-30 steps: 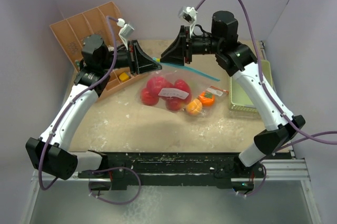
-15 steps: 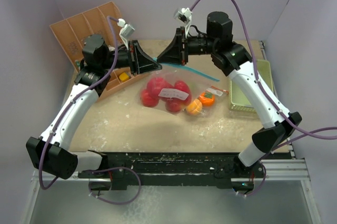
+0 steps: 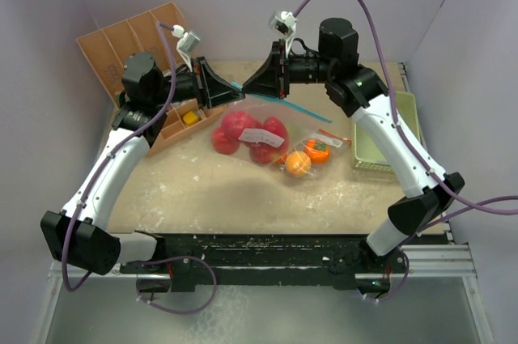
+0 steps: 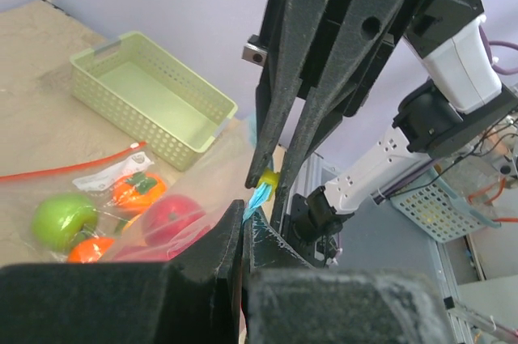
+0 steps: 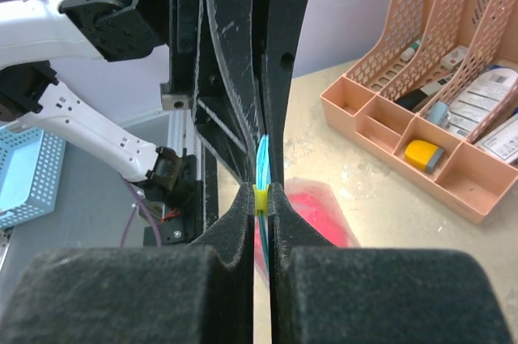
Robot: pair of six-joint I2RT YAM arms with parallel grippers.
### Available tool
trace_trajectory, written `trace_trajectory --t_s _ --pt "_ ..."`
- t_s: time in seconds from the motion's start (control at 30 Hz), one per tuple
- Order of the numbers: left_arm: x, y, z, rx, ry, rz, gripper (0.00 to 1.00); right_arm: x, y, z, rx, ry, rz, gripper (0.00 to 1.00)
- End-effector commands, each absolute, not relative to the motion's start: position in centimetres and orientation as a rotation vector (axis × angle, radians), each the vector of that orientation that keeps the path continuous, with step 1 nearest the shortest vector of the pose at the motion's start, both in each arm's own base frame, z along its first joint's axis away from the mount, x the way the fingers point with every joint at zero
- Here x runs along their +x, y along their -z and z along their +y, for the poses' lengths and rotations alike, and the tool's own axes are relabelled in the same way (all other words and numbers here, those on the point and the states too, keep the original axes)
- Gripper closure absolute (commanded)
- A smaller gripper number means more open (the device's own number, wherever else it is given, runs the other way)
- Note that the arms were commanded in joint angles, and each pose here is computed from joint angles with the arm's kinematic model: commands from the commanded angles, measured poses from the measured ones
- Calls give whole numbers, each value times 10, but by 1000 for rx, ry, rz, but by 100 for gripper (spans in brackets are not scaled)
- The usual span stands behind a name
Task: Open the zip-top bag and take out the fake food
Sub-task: Unzip the zipper food storage bag.
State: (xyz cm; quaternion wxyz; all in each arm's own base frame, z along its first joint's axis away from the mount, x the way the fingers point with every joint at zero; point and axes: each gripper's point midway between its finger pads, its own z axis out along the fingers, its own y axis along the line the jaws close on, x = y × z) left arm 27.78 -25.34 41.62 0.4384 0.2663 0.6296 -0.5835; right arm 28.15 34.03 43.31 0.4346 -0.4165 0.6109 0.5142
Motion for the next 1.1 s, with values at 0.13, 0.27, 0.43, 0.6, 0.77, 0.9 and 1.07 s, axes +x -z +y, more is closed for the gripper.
trace_trajectory --t_s 0.13,0.27,0.43,0.6,0.77,0.9,1.07 --pt "283 -485 -219 585 1364 1329 100 276 -432 317 -1027 -1251 1542 100" --pt "284 -496 -206 560 1345 1303 100 283 -431 303 -1005 -1217 1555 100" --pt "306 -503 -169 417 1269 1309 100 291 -423 279 -957 -1157 1592 100" --pt "341 -515 -115 170 1205 1262 100 298 -412 252 -895 -1071 1642 100" --pt "356 -521 -90 105 1192 1241 100 299 -406 237 -885 -983 1673 100" --pt "358 -521 -93 138 1221 1237 100 300 -406 239 -877 -996 1669 100" --pt "349 -510 -104 215 1237 1285 100 307 -407 242 -866 -1005 1663 100"
